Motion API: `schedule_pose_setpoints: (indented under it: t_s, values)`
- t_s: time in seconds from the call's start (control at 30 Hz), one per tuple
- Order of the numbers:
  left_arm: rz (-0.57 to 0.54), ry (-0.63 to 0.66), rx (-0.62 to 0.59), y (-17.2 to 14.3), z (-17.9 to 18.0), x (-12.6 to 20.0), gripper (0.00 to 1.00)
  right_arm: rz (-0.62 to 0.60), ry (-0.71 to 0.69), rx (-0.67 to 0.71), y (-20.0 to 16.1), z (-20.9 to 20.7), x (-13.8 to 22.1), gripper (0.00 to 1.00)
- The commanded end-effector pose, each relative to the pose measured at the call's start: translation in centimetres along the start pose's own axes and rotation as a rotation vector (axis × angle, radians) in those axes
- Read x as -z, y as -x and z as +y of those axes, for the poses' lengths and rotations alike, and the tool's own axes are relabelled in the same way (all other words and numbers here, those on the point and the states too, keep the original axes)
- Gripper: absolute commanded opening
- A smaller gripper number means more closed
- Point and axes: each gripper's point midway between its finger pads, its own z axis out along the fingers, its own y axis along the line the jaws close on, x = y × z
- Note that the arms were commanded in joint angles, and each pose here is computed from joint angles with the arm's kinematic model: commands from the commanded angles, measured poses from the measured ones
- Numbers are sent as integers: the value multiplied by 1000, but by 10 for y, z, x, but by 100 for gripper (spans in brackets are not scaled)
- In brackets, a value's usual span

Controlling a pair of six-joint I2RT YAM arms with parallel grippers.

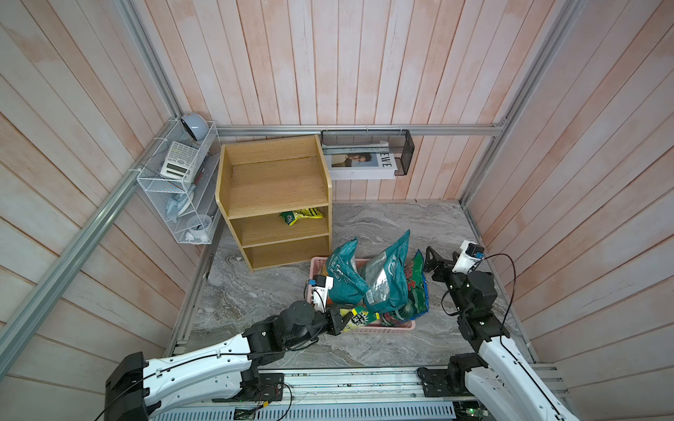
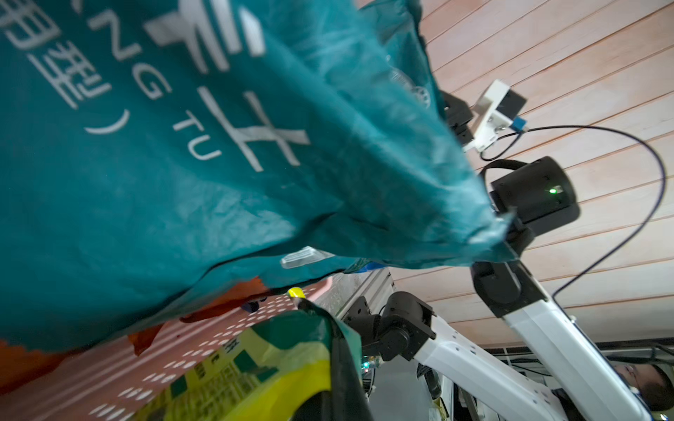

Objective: Take down the fertilizer bag from the shelf
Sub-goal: Place the fertilizer bag in the storage box.

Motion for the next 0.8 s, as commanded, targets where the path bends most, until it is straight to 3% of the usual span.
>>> schedule_pose_setpoints:
  t_s: [0.0,0.13,0.4,0.63,0.77]
  values:
    - [-23,-216,-23,16,-46,-5,0,-41,28,-1,16,8,2,98]
    - [-55,-239,-20,30,-52,-6,0,-38,32,-2,16,9,2,98]
    - [-235,-348,-60,76,-50,20,0,-36,41,-4,15,11,1,98]
    - [-337,-482,106,90,0,23,0,-34,43,-7,15,11,1,98]
    - [-313,-420,162,76,18,1,0,-27,45,-6,13,11,-1,98]
